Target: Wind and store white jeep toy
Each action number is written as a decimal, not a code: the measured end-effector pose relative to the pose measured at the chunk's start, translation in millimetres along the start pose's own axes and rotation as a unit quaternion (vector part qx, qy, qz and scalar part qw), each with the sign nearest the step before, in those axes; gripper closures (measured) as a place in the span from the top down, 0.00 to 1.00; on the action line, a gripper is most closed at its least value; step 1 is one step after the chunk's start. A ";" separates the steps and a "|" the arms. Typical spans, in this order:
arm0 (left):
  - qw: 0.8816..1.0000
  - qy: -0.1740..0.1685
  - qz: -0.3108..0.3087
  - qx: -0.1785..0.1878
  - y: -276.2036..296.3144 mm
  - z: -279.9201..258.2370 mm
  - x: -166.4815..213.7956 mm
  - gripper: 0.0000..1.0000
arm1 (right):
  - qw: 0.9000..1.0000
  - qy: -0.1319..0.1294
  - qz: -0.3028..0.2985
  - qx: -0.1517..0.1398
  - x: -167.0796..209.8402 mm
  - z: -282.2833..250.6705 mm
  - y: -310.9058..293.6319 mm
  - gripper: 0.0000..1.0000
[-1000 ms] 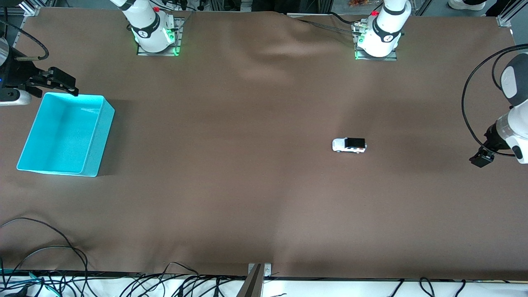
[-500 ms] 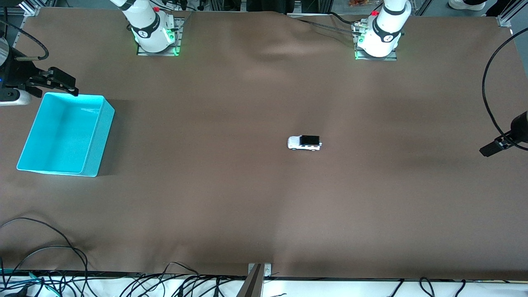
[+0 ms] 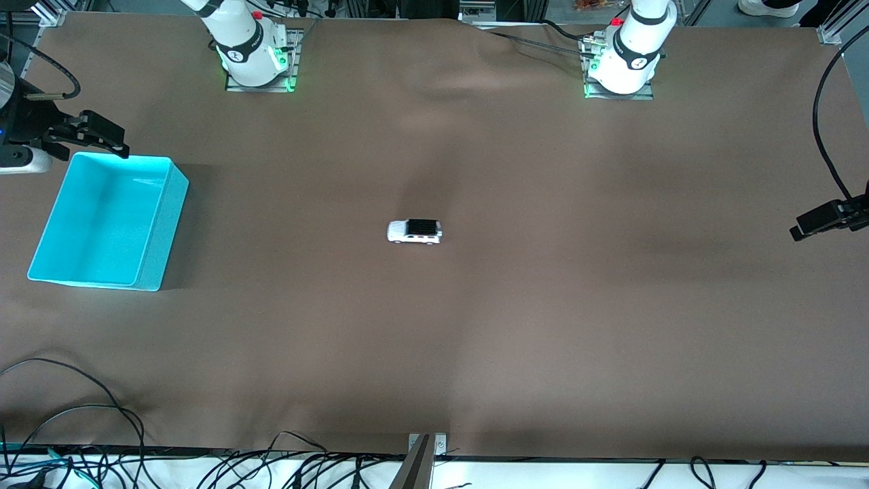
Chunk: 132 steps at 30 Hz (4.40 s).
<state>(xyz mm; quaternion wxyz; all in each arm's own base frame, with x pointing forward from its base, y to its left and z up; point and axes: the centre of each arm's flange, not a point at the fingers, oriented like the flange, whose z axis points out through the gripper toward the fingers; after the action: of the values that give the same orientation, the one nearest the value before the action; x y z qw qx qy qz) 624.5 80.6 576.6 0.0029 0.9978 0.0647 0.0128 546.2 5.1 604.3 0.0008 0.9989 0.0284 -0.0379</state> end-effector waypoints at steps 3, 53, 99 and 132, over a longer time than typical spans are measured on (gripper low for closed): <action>0.999 0.000 0.050 -0.003 10.3 -0.8 -0.2 1.00 | 1.000 0.000 0.000 0.000 0.0 0.0 0.0 1.00; 0.998 -0.021 0.061 -0.008 40.0 -0.8 -8.3 1.00 | 1.000 0.000 0.000 0.000 0.0 0.0 0.0 1.00; 0.998 -0.023 0.056 -0.008 40.0 0.2 -8.7 1.00 | 1.000 -0.009 0.024 0.001 -1.7 2.2 13.1 1.00; 0.998 -0.023 0.056 -0.008 40.1 0.2 -8.7 1.00 | 1.000 0.001 0.026 0.001 3.8 162.1 15.1 1.00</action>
<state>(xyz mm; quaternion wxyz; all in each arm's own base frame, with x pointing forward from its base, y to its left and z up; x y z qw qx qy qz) 621.0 39.7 576.5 0.0116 0.9999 0.0083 -0.0097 538.7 -10.4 442.3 0.0003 0.9993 0.0023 -0.0368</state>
